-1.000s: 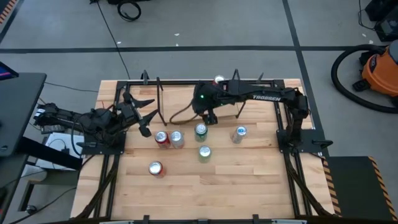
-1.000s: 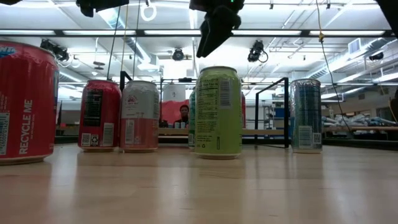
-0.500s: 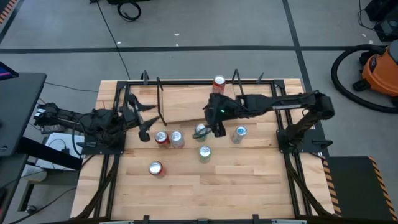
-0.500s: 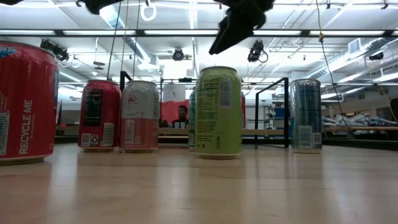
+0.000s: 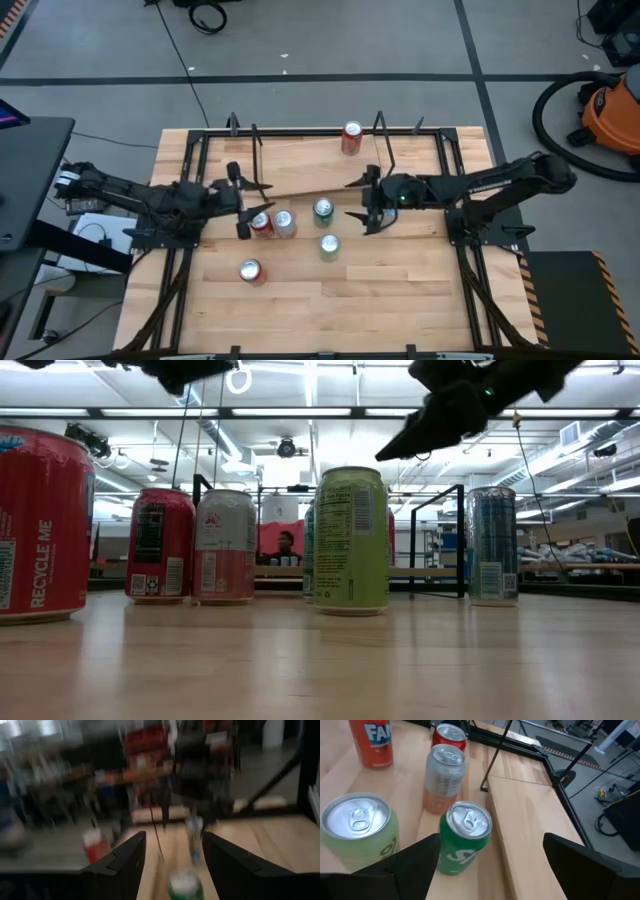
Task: Place canned beverage on shelf
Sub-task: Put the red soda can on the shelf aligned with the red soda can
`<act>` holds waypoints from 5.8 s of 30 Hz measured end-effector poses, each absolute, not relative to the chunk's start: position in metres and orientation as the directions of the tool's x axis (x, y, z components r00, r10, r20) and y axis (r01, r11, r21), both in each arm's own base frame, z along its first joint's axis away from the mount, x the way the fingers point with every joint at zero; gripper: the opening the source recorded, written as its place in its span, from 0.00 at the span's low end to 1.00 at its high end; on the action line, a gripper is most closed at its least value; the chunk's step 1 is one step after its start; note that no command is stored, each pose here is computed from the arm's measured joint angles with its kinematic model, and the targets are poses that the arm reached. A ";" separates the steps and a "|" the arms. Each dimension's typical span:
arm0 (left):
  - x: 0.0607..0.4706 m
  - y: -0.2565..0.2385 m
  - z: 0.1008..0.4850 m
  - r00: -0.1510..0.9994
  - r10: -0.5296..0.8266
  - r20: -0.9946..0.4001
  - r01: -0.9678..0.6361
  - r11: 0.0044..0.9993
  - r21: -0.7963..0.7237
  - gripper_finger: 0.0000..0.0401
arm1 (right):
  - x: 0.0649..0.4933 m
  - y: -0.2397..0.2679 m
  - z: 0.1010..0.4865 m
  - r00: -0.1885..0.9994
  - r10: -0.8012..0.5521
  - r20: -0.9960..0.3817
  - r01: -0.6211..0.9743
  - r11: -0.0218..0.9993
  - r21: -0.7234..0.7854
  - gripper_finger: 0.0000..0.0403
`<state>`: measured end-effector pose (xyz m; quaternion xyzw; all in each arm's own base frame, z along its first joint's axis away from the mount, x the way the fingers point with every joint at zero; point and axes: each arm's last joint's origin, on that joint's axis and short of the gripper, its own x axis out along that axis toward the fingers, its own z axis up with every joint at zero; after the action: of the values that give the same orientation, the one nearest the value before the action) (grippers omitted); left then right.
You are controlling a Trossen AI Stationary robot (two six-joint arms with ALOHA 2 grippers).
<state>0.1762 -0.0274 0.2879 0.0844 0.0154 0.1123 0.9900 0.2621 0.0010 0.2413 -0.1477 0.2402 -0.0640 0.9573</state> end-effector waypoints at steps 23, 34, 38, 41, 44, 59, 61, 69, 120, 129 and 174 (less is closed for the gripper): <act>0.219 -0.082 0.334 0.561 0.020 -0.827 -0.305 0.934 -0.185 0.51 | 0.232 0.043 0.199 0.920 -0.123 -0.371 0.013 0.958 -0.285 0.90; 0.247 -0.106 0.302 0.320 -0.207 -0.925 -0.417 0.846 -0.333 0.65 | 0.227 0.049 0.196 0.912 -0.205 -0.355 0.056 0.920 -0.387 0.90; 0.249 -0.119 0.300 0.249 -0.311 -0.917 -0.439 0.807 -0.394 0.71 | 0.228 0.049 0.196 0.913 -0.205 -0.353 0.050 0.914 -0.402 0.90; 0.251 -0.130 0.299 0.212 -0.305 -0.929 -0.433 0.823 -0.369 0.70 | 0.228 0.048 0.196 0.911 -0.210 -0.354 0.050 0.910 -0.412 0.90; 0.254 -0.138 0.298 0.178 -0.280 -0.943 -0.428 0.841 -0.330 0.66 | 0.228 0.046 0.196 0.911 -0.216 -0.350 0.049 0.902 -0.429 0.90; 0.254 -0.173 0.281 -0.137 -0.123 -0.983 -0.375 0.925 -0.064 0.50 | 0.230 0.042 0.198 0.915 -0.223 -0.337 0.059 0.899 -0.435 0.90; 0.250 -0.174 0.281 -0.155 -0.112 -0.982 -0.392 0.919 -0.043 0.50 | 0.230 0.042 0.198 0.916 -0.220 -0.336 0.058 0.899 -0.433 0.90; 0.239 -0.181 0.282 -0.149 0.002 -0.989 -0.411 0.909 0.064 0.65 | 0.228 0.042 0.195 0.915 -0.212 -0.342 0.048 0.901 -0.430 0.90; 0.251 -0.175 0.219 0.125 0.175 -0.976 -0.321 0.938 0.127 0.91 | 0.228 0.043 0.195 0.920 -0.195 -0.340 0.038 0.908 -0.417 0.90; 0.249 -0.174 0.208 0.120 0.177 -0.977 -0.295 0.946 0.135 0.91 | 0.228 0.043 0.195 0.920 -0.194 -0.340 0.038 0.908 -0.416 0.90; 0.331 -0.072 0.344 0.401 0.068 -0.913 -0.351 0.933 -0.084 0.81 | 0.195 0.033 0.205 0.856 -0.260 -0.447 0.098 0.930 -0.353 0.90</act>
<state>0.3309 -0.0716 0.3438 -0.1325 0.5323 0.1268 0.8264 0.1950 0.0335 0.2053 -0.1609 0.2512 -0.0943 0.9498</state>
